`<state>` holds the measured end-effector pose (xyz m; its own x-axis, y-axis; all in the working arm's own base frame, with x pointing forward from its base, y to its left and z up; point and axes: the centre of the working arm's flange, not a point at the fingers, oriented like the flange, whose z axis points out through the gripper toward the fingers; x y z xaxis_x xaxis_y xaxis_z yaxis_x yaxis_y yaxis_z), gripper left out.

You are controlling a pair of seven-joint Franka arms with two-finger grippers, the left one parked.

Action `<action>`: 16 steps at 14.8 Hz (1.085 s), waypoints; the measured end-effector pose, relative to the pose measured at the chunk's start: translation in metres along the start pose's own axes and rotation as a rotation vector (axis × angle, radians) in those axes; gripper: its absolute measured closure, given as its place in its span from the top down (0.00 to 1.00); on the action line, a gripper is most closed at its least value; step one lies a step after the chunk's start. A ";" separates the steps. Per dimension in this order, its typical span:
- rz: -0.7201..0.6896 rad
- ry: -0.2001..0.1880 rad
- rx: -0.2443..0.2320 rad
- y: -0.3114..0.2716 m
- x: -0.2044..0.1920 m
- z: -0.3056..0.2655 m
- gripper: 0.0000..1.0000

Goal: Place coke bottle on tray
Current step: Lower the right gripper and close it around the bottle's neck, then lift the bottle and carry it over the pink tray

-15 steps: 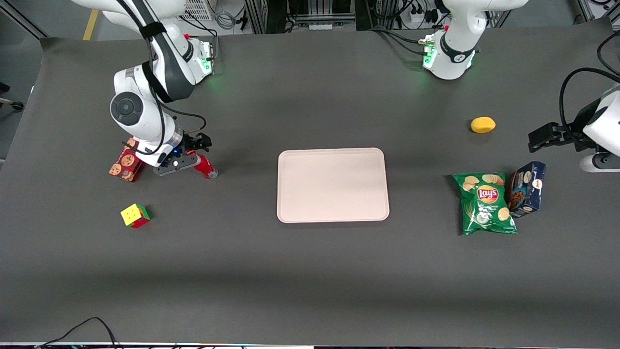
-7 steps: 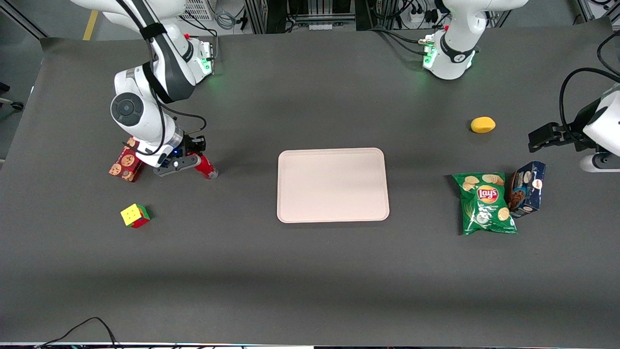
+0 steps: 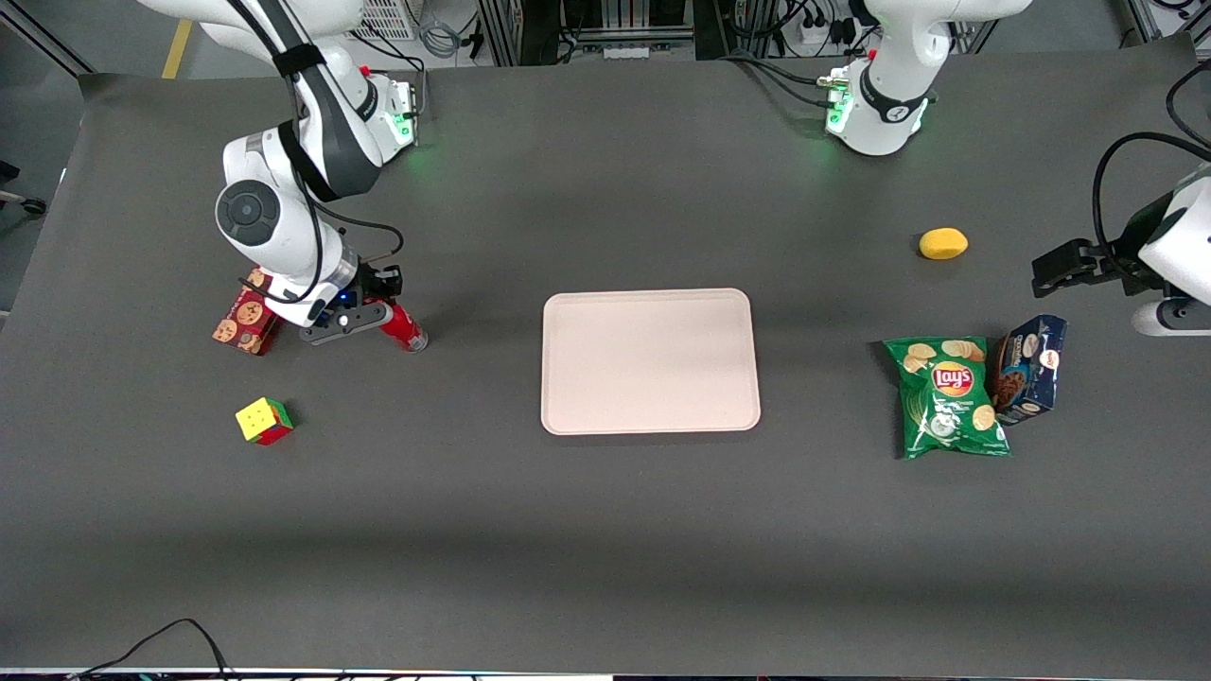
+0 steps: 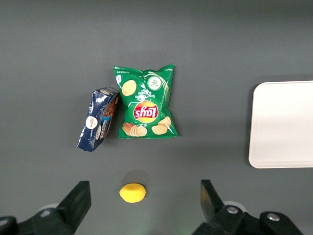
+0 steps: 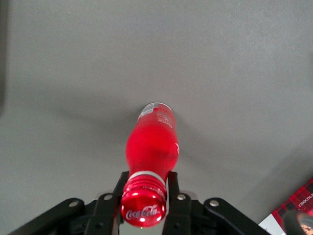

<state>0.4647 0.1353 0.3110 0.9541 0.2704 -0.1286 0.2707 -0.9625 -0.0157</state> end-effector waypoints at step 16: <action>0.018 -0.020 -0.002 -0.025 0.032 -0.231 0.34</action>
<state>0.5176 0.1726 0.5362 0.9562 0.2521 -0.1491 0.2533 -0.9673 -0.0110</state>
